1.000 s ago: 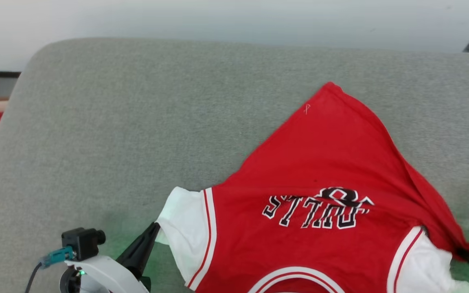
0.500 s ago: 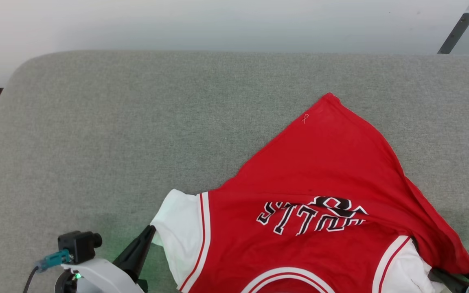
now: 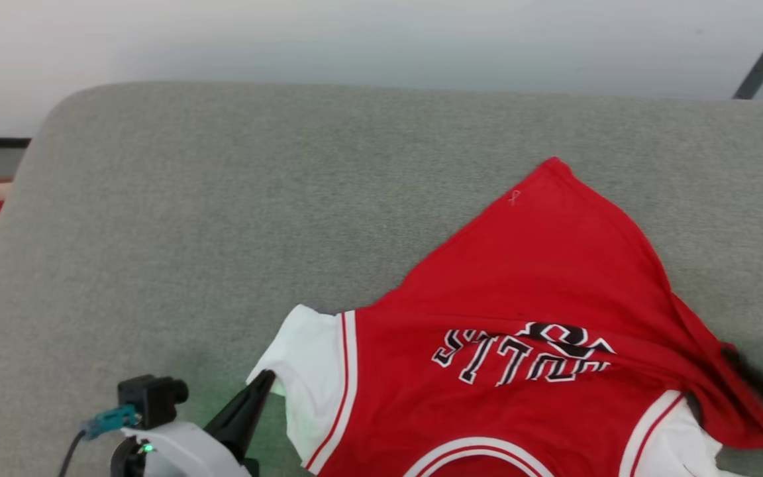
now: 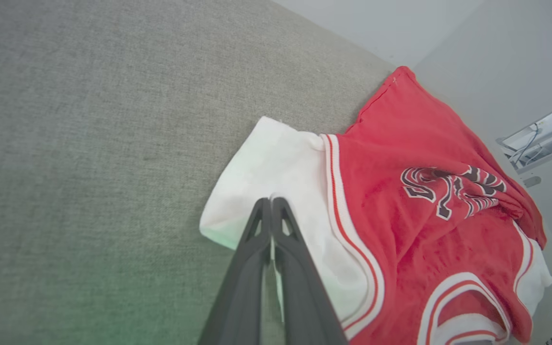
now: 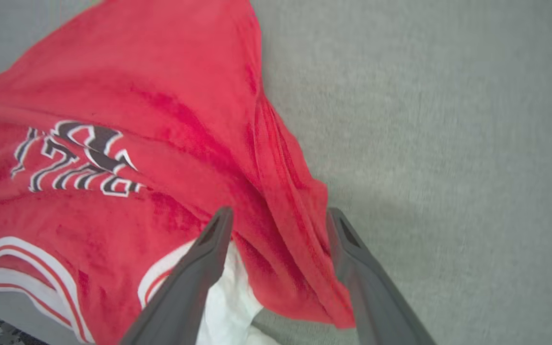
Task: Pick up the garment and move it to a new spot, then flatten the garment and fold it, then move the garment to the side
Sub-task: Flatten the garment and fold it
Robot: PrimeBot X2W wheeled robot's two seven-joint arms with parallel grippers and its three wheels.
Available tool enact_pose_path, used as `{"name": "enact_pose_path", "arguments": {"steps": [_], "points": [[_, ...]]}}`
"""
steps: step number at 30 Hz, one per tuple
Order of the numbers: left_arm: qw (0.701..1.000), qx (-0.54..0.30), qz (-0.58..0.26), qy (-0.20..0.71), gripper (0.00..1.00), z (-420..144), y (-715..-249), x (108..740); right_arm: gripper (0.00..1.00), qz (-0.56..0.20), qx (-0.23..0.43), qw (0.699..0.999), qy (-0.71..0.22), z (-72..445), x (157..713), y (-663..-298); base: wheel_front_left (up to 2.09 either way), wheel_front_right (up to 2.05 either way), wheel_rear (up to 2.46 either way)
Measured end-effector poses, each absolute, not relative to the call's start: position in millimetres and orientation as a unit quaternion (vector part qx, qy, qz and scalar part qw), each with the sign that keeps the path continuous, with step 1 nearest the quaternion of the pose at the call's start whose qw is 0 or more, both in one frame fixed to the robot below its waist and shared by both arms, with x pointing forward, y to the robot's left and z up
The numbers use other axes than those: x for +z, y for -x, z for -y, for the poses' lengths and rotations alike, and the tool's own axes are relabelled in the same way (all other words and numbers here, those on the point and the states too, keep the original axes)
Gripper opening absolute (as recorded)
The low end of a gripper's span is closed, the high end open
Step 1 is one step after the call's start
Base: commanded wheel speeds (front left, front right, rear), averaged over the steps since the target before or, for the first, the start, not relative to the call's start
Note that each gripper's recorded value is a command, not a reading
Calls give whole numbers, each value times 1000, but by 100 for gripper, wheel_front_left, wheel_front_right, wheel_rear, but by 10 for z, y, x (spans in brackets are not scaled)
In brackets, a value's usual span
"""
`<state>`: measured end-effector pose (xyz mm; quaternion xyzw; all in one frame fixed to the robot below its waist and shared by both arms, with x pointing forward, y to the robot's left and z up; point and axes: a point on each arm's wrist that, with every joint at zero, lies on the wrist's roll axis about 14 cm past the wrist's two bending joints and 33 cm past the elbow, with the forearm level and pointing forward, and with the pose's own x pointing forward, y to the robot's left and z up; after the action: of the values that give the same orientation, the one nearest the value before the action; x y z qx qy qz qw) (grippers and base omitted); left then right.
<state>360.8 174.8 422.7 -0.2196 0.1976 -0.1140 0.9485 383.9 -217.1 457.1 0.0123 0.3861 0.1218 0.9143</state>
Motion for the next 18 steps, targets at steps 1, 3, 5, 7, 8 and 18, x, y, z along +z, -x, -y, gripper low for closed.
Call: {"name": "enact_pose_path", "arguments": {"steps": [1, 3, 5, 7, 8, 18], "points": [[948, -115, -197, 220, 0, -1739, -3608, 4235, 100, -375, 128, 918, -2, 2138, 4641, -3928, 0, 0, 0], [948, -118, -195, 220, 0, -1721, -3610, 4251, 100, -352, 143, 925, 17, 2054, 4783, -4117, 0, 0, 0], [948, -120, -193, 222, 0, -1708, -3610, 4265, 100, -330, 157, 930, 37, 1962, 4902, -4314, 0, 0, 0], [948, -122, -191, 222, 0, -1704, -3616, 4275, 100, -312, 174, 933, 51, 1849, 4986, -4500, 0, 0, 0], [949, -122, -189, 223, 0, -1702, -3623, 4283, 100, -305, 181, 933, 57, 1790, 5014, -4596, 0, 0, 0], [949, -112, -184, 230, 0, -1722, -3680, 4249, 100, -314, 239, 913, 104, 1248, 4857, -5356, 0, 0, 0]]}}
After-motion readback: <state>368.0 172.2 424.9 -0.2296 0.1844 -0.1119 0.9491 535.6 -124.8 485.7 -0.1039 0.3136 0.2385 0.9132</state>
